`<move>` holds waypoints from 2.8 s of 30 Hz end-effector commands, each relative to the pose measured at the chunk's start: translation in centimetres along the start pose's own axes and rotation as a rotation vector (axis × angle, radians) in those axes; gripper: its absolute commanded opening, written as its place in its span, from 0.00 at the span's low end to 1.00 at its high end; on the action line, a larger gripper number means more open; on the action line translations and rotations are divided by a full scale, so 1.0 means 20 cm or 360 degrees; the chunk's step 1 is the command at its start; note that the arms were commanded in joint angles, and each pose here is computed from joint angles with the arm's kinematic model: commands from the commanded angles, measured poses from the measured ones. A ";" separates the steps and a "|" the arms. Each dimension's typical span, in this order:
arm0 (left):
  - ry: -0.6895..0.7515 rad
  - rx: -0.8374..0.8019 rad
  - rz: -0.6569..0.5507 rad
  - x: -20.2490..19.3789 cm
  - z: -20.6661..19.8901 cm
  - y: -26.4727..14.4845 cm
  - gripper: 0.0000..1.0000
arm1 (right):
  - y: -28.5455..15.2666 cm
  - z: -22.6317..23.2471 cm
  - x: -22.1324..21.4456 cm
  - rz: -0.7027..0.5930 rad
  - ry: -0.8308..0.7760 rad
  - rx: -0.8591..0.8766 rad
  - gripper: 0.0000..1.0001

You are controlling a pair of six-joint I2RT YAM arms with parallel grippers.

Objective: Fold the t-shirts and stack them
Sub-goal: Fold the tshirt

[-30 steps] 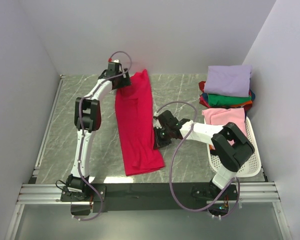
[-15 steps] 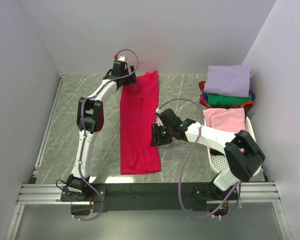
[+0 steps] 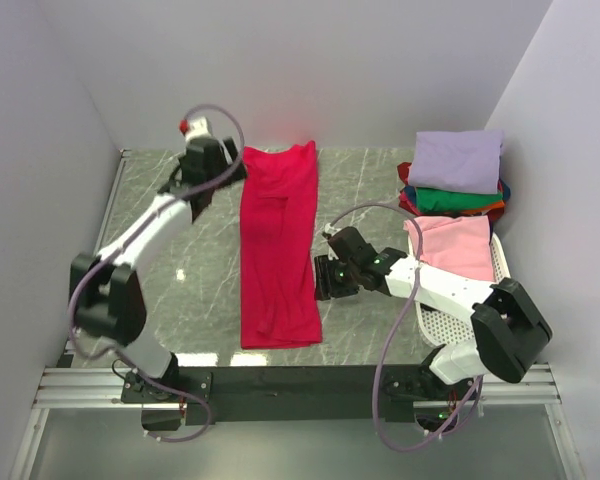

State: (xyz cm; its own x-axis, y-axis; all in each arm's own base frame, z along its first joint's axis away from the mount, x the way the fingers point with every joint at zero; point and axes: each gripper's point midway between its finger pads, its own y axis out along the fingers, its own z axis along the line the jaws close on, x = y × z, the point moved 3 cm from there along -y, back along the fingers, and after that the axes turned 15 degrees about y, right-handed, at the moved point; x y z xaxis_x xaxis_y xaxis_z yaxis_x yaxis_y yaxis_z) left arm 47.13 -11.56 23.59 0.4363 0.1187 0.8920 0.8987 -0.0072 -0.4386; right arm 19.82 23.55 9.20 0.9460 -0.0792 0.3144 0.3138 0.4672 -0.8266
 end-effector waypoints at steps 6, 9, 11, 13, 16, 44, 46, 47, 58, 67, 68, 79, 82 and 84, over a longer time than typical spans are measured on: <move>0.0068 -0.0398 0.0409 -0.70 -0.26 -0.53 0.88 | -0.04 -0.06 -0.03 -0.0090 0.0033 -0.0009 0.56; 0.0074 -0.0535 0.0499 -0.83 -0.32 -0.71 0.88 | -0.05 -0.08 -0.06 -0.0095 0.0046 0.0000 0.56; 0.0084 -0.0588 0.0563 -0.90 -0.35 -0.78 0.88 | -0.06 -0.08 -0.07 -0.0096 0.0057 0.0013 0.56; 0.0100 -0.0650 0.0625 -0.95 -0.39 -0.86 0.88 | -0.05 -0.11 -0.10 -0.0090 0.0074 0.0002 0.56; 0.0105 -0.0682 0.0716 -1.03 -0.42 -0.93 0.88 | -0.05 -0.13 -0.12 -0.0087 0.0106 0.0005 0.56; 0.0550 -0.0405 0.1060 -1.50 -0.40 -1.14 0.58 | -0.02 -0.16 -0.25 -0.0012 0.0172 0.0060 0.56; 0.0575 -0.0400 0.1075 -1.52 -0.39 -1.14 0.57 | -0.02 -0.15 -0.25 -0.0008 0.0162 0.0065 0.56; 0.0578 -0.0411 0.1087 -1.53 -0.39 -1.15 0.56 | -0.03 -0.15 -0.27 0.0000 0.0153 0.0066 0.56; 0.0493 -0.0688 0.1155 -1.57 -0.51 -1.21 0.19 | -0.06 -0.10 -0.32 -0.0031 0.0102 0.0061 0.56; 0.0184 -0.1013 0.0964 -1.29 -0.74 -1.31 0.00 | -0.13 -0.03 -0.35 -0.0175 0.0045 0.0130 0.56; 0.0157 -0.1020 0.0939 -1.26 -0.75 -1.31 0.00 | -0.15 -0.02 -0.34 -0.0216 0.0048 0.0145 0.56; -0.0049 -0.1197 0.0805 -1.06 -0.87 -1.31 0.01 | -0.20 0.12 -0.35 -0.0354 -0.0034 0.0195 0.56; -0.0099 -0.1147 0.0757 -1.00 -0.88 -1.28 0.01 | -0.22 0.15 -0.36 -0.0386 -0.0041 0.0202 0.56; -0.0132 -0.1151 0.0722 -0.97 -0.89 -1.27 0.01 | -0.23 0.17 -0.37 -0.0405 -0.0034 0.0211 0.57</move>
State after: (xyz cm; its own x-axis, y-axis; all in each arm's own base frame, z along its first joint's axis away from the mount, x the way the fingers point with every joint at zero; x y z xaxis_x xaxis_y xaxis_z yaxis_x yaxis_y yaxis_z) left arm 15.13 -29.91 16.01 0.8126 -0.0683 0.5788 0.4053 -0.6474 -0.6455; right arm 10.29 24.00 10.02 0.8766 -0.1110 0.4683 0.4484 0.5419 -0.7109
